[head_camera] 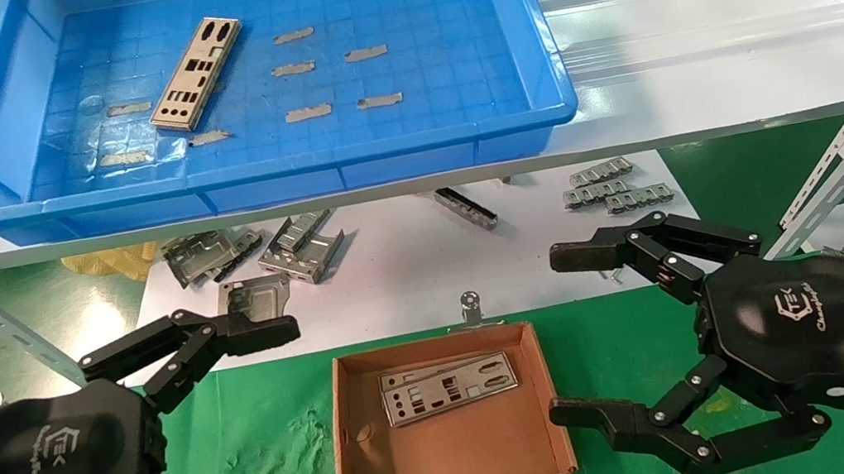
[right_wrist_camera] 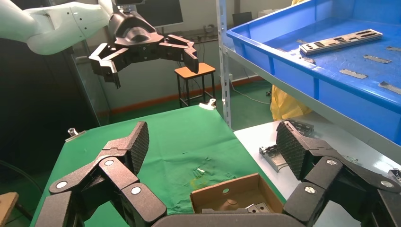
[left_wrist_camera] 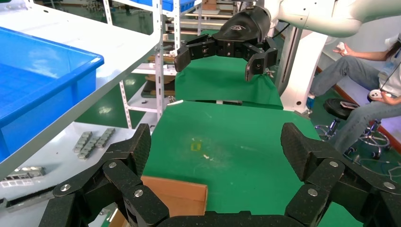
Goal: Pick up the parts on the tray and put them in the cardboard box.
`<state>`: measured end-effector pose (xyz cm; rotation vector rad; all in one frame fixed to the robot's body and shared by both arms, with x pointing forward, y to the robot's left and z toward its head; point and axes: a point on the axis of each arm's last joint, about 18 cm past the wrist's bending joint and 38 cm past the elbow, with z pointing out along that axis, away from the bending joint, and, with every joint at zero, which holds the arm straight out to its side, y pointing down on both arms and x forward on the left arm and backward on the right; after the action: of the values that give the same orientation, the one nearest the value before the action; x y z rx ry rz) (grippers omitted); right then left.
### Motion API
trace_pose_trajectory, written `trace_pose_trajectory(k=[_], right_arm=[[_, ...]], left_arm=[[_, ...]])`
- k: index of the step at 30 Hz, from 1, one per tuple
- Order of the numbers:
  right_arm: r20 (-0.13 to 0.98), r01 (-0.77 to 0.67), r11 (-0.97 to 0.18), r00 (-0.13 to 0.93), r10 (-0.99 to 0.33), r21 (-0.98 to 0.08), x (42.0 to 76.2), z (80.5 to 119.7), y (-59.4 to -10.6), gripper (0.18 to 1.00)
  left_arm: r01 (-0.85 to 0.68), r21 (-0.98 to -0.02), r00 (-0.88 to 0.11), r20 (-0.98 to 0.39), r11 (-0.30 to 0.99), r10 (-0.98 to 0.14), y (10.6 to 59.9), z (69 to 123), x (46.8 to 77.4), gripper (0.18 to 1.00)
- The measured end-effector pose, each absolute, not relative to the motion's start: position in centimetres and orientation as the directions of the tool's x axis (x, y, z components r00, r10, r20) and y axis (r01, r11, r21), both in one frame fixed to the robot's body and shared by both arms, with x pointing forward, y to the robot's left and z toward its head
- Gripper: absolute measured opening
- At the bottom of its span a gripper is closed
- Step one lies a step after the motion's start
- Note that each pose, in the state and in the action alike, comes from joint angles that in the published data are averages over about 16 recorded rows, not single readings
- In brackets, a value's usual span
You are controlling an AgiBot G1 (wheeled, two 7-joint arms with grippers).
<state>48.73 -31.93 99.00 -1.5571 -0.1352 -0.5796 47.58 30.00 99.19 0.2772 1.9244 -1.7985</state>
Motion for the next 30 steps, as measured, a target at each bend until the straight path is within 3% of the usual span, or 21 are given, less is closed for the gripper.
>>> trace_pose_trajectory(k=[30], right_arm=[[0.437,0.429,-0.089,0.86,-0.263,-0.899,48.73,99.0,-31.93,1.0]], left_arm=[[0.464,-0.879,-0.86,-0.477,0.112,-0.179,29.99,99.19,47.61,1.001]])
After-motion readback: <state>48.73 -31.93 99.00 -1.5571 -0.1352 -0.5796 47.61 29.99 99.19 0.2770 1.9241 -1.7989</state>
